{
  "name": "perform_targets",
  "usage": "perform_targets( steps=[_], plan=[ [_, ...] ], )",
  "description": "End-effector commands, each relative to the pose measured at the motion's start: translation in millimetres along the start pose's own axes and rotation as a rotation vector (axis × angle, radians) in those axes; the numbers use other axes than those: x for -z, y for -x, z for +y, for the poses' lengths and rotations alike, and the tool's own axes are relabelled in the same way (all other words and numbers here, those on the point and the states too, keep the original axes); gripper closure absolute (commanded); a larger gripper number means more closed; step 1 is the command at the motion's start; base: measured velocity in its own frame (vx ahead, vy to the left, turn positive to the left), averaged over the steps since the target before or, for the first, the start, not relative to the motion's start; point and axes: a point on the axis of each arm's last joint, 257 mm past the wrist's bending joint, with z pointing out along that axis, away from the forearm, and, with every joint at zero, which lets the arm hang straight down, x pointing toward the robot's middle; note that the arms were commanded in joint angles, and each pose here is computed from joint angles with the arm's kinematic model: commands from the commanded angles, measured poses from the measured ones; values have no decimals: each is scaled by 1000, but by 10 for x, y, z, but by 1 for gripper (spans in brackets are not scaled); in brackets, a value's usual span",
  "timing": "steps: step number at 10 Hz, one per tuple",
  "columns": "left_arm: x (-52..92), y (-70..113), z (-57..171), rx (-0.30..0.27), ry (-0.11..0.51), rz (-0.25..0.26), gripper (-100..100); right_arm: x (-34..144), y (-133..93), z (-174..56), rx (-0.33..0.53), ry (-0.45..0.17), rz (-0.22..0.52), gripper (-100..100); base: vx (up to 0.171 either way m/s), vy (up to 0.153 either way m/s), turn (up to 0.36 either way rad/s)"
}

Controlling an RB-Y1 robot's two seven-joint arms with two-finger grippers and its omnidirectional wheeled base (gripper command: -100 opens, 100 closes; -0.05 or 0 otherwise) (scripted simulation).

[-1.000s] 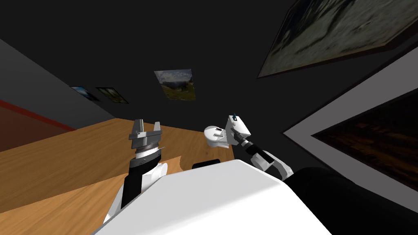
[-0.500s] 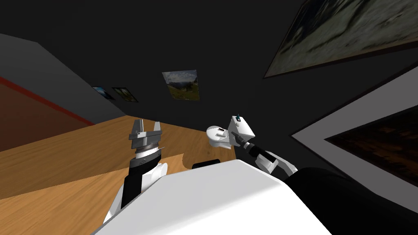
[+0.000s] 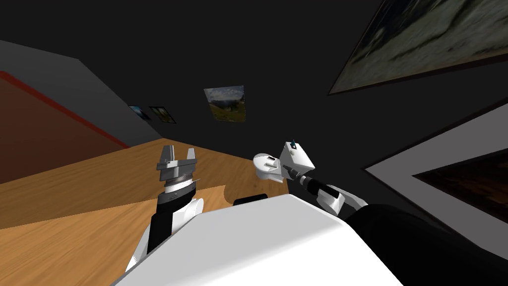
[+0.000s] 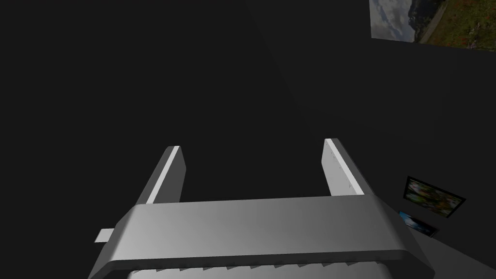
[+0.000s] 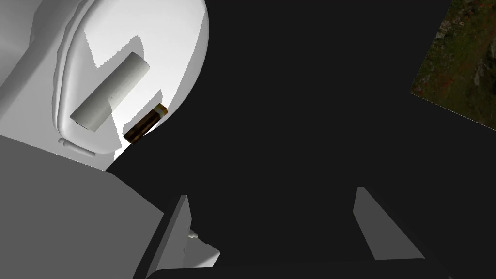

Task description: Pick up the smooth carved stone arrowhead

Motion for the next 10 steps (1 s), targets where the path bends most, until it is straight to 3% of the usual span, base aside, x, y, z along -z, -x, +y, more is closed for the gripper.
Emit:
perform_targets(
  steps=[1,2,3,4,5,6,7,8,9,10],
  plan=[
    [0,0,0,0,0,0,0,82,-48,-304,5,-79,32,-100,8,26,140],
    [0,0,0,0,0,0,0,92,-16,-305,31,-87,44,-100,7,20,60],
    [0,0,0,0,0,0,0,182,-61,-550,23,-152,65,-100,12,23,108],
    [0,0,0,0,0,0,0,192,-29,-550,46,-160,75,-100,12,16,66],
    [0,0,0,0,0,0,0,300,-71,-793,37,-225,95,-100,17,16,113],
    [0,0,0,0,0,0,0,314,-20,-791,68,-235,107,-100,17,10,49],
    [0,0,0,0,0,0,0,444,-36,-1027,69,-302,129,-100,25,17,95],
    [0,0,0,0,0,0,0,453,-1,-1024,88,-309,136,-100,25,13,65],
    [0,0,0,0,0,0,0,598,0,-1249,92,-376,157,-100,34,8,107],
    [0,0,0,0,0,0,0,606,35,-1245,109,-382,163,-100,30,2,52]
  ],
)
